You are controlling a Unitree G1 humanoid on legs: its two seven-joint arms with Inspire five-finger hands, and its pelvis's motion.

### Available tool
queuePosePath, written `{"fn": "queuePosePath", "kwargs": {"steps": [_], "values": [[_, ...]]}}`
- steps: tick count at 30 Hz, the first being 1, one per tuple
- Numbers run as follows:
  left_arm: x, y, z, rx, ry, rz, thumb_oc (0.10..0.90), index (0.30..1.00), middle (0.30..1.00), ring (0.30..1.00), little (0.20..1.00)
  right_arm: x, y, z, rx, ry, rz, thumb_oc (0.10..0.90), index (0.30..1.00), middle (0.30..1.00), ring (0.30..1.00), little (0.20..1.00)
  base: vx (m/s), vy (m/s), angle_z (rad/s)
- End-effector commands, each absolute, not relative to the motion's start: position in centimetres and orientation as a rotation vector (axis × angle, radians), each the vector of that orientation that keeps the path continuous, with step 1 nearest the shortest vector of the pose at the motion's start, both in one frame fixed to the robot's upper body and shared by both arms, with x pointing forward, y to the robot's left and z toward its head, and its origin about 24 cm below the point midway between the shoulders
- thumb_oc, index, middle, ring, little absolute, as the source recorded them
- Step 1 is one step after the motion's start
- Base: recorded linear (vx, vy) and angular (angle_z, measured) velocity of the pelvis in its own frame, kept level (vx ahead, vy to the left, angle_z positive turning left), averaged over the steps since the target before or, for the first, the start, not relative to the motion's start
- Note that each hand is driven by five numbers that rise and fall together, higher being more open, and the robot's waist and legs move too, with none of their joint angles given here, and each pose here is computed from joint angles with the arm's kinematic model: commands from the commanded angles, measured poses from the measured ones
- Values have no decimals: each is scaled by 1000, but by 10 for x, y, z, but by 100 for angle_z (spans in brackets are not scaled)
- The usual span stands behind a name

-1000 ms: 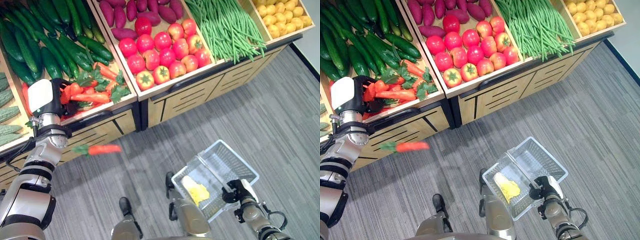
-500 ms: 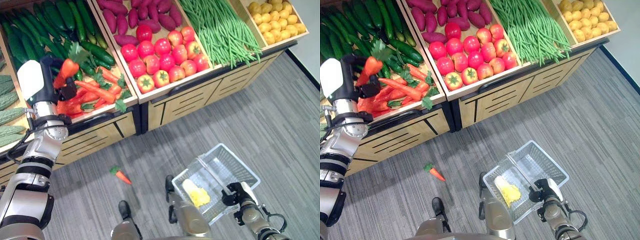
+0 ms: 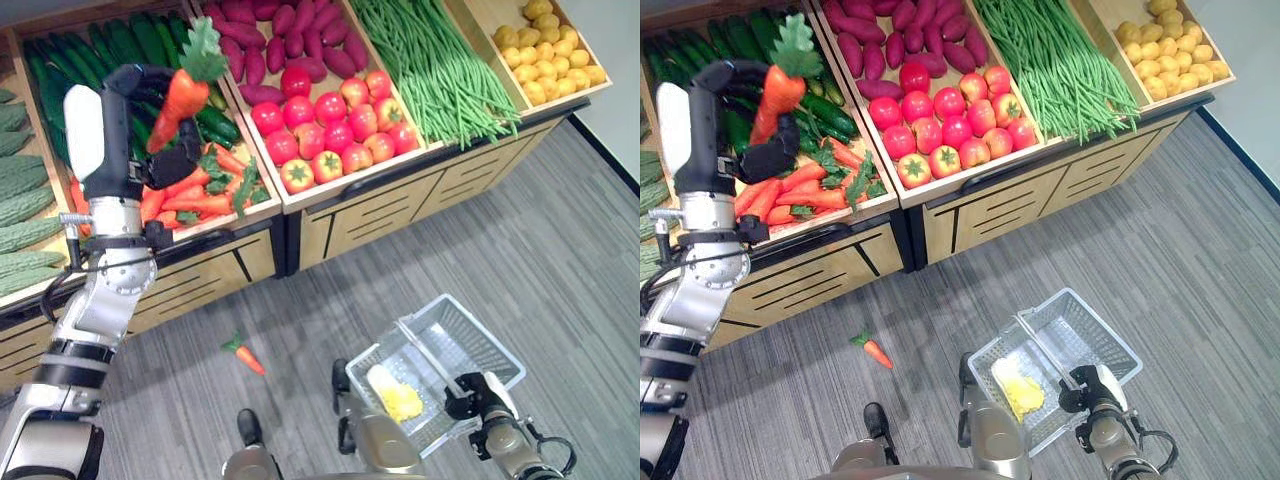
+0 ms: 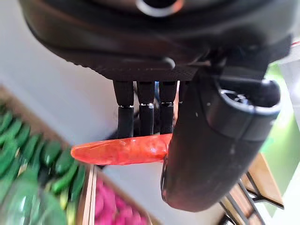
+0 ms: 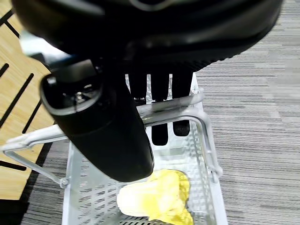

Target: Get the vegetables into the basket

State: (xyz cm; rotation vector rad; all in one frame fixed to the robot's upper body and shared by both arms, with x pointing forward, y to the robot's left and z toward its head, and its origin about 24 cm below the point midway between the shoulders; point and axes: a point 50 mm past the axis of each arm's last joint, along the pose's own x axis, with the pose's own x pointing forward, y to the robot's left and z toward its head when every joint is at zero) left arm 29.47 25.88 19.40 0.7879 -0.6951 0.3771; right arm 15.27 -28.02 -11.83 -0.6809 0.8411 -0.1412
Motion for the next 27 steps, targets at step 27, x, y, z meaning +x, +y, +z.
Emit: {"fn": "queuePosePath", "kwargs": {"steps": [27], "values": [[273, 218, 219, 673, -859, -30, 400, 300, 300, 300, 300, 137, -307, -109, -687, 826, -253, 400, 300, 300, 300, 300, -53, 91, -10]]}}
